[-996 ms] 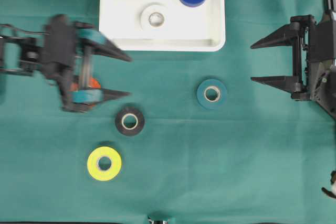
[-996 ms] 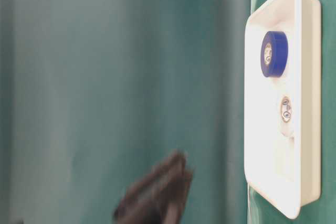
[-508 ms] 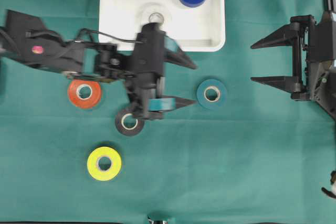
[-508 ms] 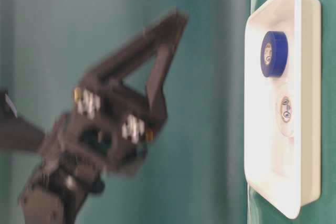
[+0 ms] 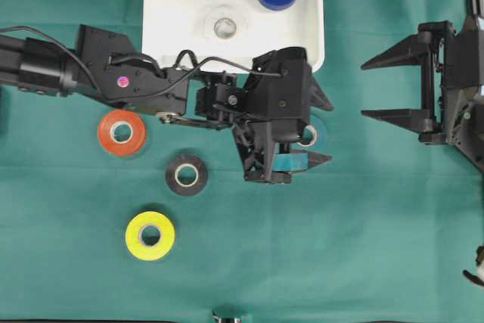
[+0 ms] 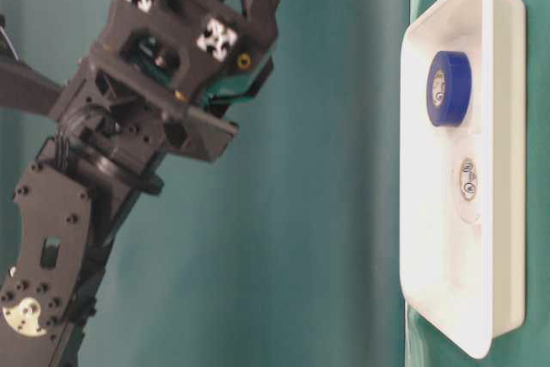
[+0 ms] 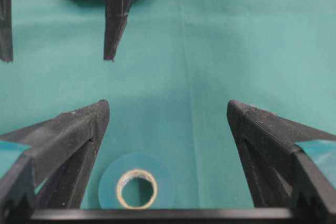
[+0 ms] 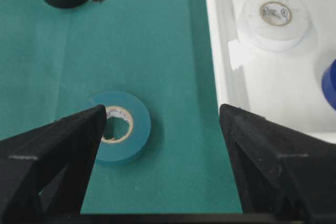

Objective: Pick up the tape from a random location and place it into the white case.
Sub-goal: 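Move the left gripper over the teal tape roll, then lower the left gripper and close it on the teal tape roll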

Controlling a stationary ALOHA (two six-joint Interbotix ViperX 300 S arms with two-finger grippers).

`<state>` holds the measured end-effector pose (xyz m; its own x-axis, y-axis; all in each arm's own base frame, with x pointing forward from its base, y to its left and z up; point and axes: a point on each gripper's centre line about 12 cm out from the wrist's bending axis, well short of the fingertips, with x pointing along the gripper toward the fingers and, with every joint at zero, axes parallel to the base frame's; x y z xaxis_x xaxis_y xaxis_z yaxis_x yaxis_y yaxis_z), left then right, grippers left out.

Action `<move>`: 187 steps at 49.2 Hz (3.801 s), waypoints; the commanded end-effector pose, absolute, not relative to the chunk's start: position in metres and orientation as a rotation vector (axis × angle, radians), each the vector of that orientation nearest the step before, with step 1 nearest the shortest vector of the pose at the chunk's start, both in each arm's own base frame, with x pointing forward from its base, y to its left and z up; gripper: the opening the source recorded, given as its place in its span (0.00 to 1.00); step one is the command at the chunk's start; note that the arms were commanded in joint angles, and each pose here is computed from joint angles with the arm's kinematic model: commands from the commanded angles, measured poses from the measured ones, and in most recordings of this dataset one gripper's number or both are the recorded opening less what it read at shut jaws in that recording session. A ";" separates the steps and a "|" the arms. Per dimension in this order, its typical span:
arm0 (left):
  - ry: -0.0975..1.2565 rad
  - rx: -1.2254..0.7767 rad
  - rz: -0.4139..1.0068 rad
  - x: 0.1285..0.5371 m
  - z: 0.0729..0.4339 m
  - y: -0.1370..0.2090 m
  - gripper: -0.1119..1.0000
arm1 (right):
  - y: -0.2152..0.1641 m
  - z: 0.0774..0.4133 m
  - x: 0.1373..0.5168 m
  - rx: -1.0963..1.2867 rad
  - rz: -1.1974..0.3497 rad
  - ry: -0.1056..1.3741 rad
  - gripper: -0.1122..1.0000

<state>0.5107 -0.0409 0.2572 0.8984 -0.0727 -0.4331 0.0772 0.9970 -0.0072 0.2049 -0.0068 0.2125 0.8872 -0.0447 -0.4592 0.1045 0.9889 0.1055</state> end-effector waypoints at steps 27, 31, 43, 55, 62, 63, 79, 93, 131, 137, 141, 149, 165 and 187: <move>0.635 0.010 -0.072 0.525 0.272 -0.041 0.95 | -0.008 0.219 0.208 0.127 -0.080 0.455 0.84; 0.693 0.015 -0.070 0.529 0.273 -0.041 0.95 | -0.008 0.219 0.208 0.128 -0.081 0.455 0.84; 0.840 0.022 -0.059 0.538 0.279 -0.036 0.95 | -0.008 0.219 0.208 0.128 -0.081 0.455 0.84; 0.888 0.034 -0.062 0.547 0.288 -0.037 0.95 | -0.008 0.218 0.209 0.127 -0.080 0.461 0.84; 0.894 0.034 -0.062 0.546 0.287 -0.037 0.95 | -0.008 0.217 0.209 0.127 -0.082 0.464 0.84; 0.895 0.034 -0.062 0.546 0.286 -0.037 0.95 | -0.008 0.217 0.209 0.127 -0.080 0.464 0.84; 0.902 0.033 -0.061 0.544 0.284 -0.037 0.95 | -0.008 0.218 0.209 0.127 -0.082 0.464 0.84; 0.896 0.029 -0.063 0.543 0.260 -0.040 0.95 | -0.008 0.218 0.210 0.129 -0.082 0.463 0.84; 0.946 0.027 -0.061 0.554 0.150 -0.041 0.95 | -0.011 0.215 0.210 0.130 -0.095 0.476 0.84; 0.962 0.026 -0.058 0.555 0.141 -0.039 0.95 | -0.011 0.213 0.211 0.131 -0.096 0.482 0.84; 0.965 0.026 -0.058 0.556 0.136 -0.039 0.95 | -0.011 0.213 0.211 0.132 -0.095 0.483 0.84; 0.985 0.027 -0.058 0.556 0.122 -0.039 0.95 | -0.011 0.212 0.211 0.131 -0.096 0.486 0.84; 0.995 0.024 -0.057 0.556 0.117 -0.039 0.95 | -0.011 0.213 0.211 0.131 -0.098 0.485 0.84; 1.012 0.024 -0.058 0.554 0.116 -0.040 0.79 | -0.011 0.213 0.211 0.132 -0.098 0.485 0.84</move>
